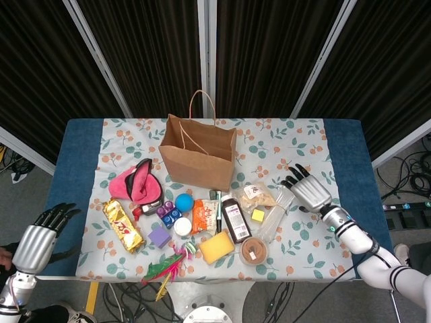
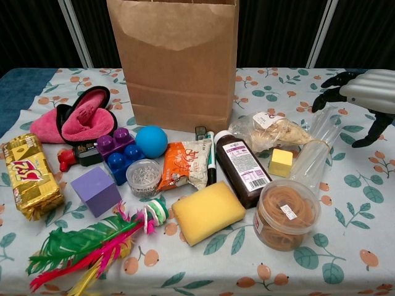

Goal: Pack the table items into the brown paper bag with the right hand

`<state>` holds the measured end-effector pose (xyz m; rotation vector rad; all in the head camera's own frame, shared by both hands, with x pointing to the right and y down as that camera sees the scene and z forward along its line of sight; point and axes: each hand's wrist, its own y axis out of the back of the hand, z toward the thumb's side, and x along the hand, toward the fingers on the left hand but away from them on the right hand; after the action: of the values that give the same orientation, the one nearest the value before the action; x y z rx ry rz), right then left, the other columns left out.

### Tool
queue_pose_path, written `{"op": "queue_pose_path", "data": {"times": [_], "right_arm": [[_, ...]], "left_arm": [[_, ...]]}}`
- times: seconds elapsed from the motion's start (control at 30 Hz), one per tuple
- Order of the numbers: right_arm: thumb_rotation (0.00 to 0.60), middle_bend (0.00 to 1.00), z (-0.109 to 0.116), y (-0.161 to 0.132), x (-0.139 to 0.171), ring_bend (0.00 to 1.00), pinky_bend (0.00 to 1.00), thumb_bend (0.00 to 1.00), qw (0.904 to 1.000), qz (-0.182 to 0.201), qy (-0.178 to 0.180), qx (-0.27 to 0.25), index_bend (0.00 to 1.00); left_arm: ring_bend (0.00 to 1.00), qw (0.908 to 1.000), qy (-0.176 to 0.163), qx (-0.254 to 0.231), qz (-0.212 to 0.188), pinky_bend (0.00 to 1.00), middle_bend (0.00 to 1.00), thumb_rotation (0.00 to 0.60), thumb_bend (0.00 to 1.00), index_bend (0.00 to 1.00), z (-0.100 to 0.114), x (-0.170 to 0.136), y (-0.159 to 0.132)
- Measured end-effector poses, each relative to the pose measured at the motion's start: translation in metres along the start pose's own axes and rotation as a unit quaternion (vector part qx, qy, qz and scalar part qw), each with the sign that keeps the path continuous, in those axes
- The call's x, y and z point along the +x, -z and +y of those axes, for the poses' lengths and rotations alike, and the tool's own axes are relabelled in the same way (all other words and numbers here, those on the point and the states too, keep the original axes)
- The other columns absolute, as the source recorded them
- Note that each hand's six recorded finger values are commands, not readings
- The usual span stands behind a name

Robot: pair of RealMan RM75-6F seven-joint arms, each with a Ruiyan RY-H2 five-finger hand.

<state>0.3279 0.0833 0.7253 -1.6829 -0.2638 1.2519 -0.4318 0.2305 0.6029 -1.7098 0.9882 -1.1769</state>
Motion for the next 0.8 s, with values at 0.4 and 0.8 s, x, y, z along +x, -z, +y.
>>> {"op": "queue_pose_path", "data": {"times": [0.4,0.8], "right_arm": [[0.600,0.25,-0.013,-0.011,-0.018,0.05,0.00,0.00,0.9999,0.009,-0.014,0.002,0.29],[0.600,0.49,-0.011,-0.015,-0.014,0.35,0.20,0.15,0.9997,0.010,0.019,0.016,0.67]], "left_arm": [[0.17,1.0000,-0.001,0.004,0.003,0.25,0.27,0.600,0.11,0.26,-0.001,0.001,0.004],[0.17,1.0000,0.000,0.000,0.001,0.25,0.27,0.600,0.11,0.26,-0.001,-0.001,0.002]]}}
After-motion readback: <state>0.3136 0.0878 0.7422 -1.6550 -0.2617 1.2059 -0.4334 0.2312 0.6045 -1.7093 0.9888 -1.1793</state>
